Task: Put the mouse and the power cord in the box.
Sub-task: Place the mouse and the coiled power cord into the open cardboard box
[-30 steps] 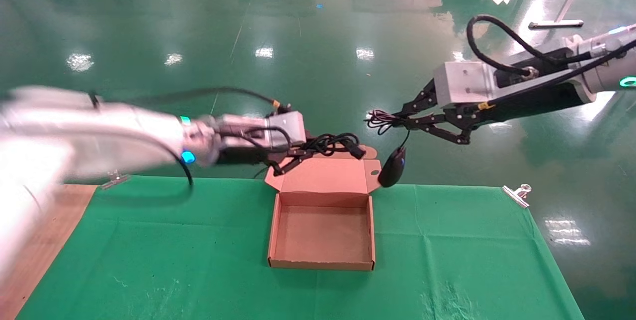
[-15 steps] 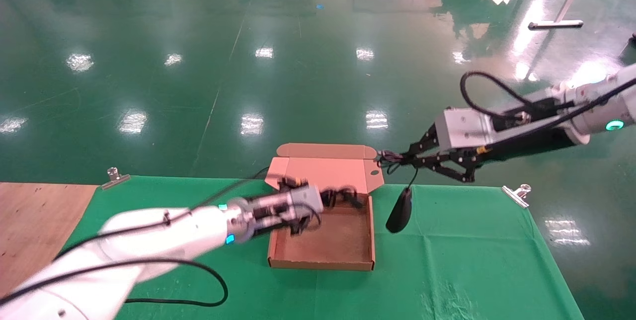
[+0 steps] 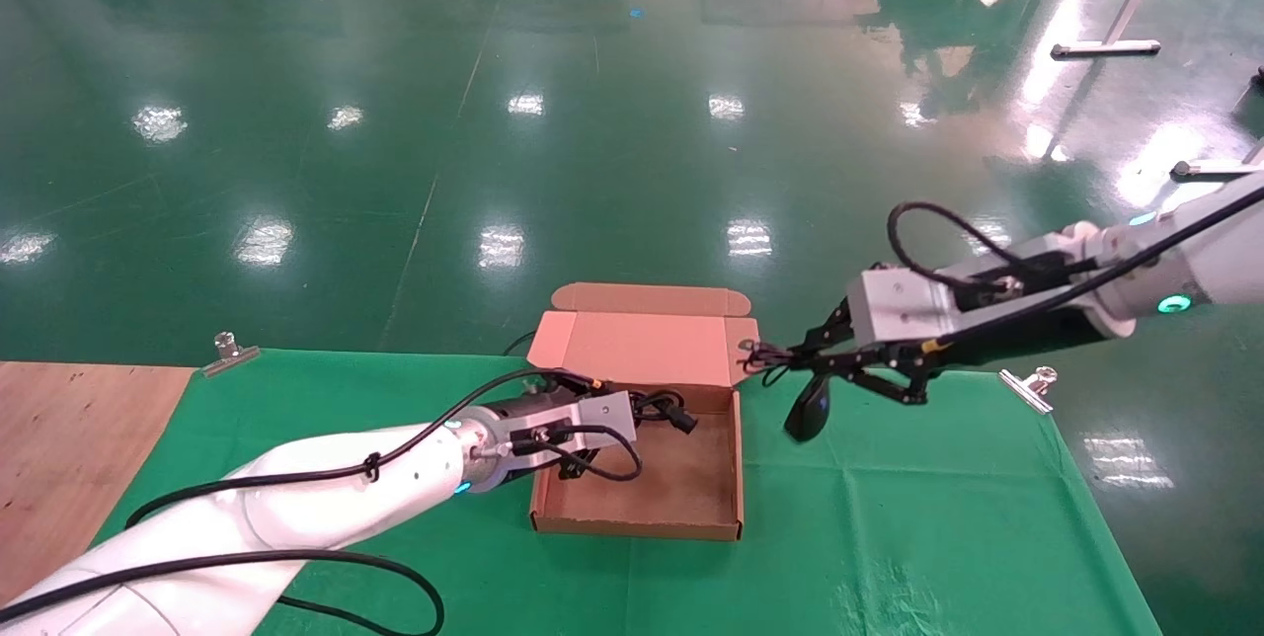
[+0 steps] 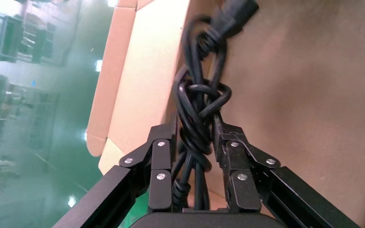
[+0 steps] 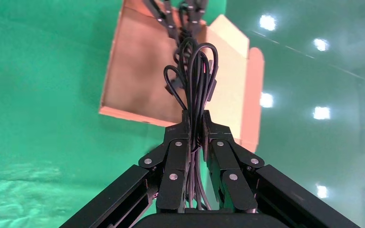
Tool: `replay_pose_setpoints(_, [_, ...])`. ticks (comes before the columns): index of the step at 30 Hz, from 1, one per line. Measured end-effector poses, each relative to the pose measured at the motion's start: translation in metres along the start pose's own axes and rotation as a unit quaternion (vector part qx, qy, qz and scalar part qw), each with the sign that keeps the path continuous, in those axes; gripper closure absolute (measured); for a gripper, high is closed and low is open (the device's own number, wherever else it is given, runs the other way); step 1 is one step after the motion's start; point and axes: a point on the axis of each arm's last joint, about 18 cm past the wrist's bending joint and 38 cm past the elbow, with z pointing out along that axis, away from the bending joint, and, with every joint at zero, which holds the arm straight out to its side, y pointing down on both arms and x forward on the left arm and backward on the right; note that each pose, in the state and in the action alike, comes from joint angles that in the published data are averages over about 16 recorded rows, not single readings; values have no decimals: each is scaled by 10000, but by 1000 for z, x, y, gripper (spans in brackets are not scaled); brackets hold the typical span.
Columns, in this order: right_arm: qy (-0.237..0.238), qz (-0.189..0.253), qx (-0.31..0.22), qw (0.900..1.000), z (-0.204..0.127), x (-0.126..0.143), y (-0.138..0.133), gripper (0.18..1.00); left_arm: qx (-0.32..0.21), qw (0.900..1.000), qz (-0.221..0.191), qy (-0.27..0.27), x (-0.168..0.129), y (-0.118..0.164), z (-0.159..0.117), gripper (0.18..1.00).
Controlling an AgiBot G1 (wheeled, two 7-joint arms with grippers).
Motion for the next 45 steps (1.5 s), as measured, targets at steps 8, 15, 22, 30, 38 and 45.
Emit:
replay_pose_setpoints(8, [-124, -36, 110, 9999, 19, 1, -14, 958, 138, 9986, -512, 47, -14, 0, -9, 773])
replay_pose_setpoints(15, [-196, -166, 233, 9994, 40, 11, -42, 958, 575, 9916, -1130, 263, -31, 23, -46, 646])
replay_pose_setpoints(22, [-246, -306, 323, 9987, 70, 17, -69, 958, 953, 9847, -1425, 303, -40, 69, -104, 495])
replay_pose_setpoints(30, [-297, -359, 357, 9983, 116, 3, -92, 959, 839, 9820, -1692, 63, -40, 129, -157, 333])
replay_pose_setpoints(38, [-194, -238, 146, 9994, 165, -25, -93, 959, 650, 9812, -1818, -67, -33, 162, -181, 236])
replay_pose_setpoints(45, [165, -93, -265, 9995, 194, -42, -70, 959, 618, 9811, -1829, -86, -29, 170, -184, 196])
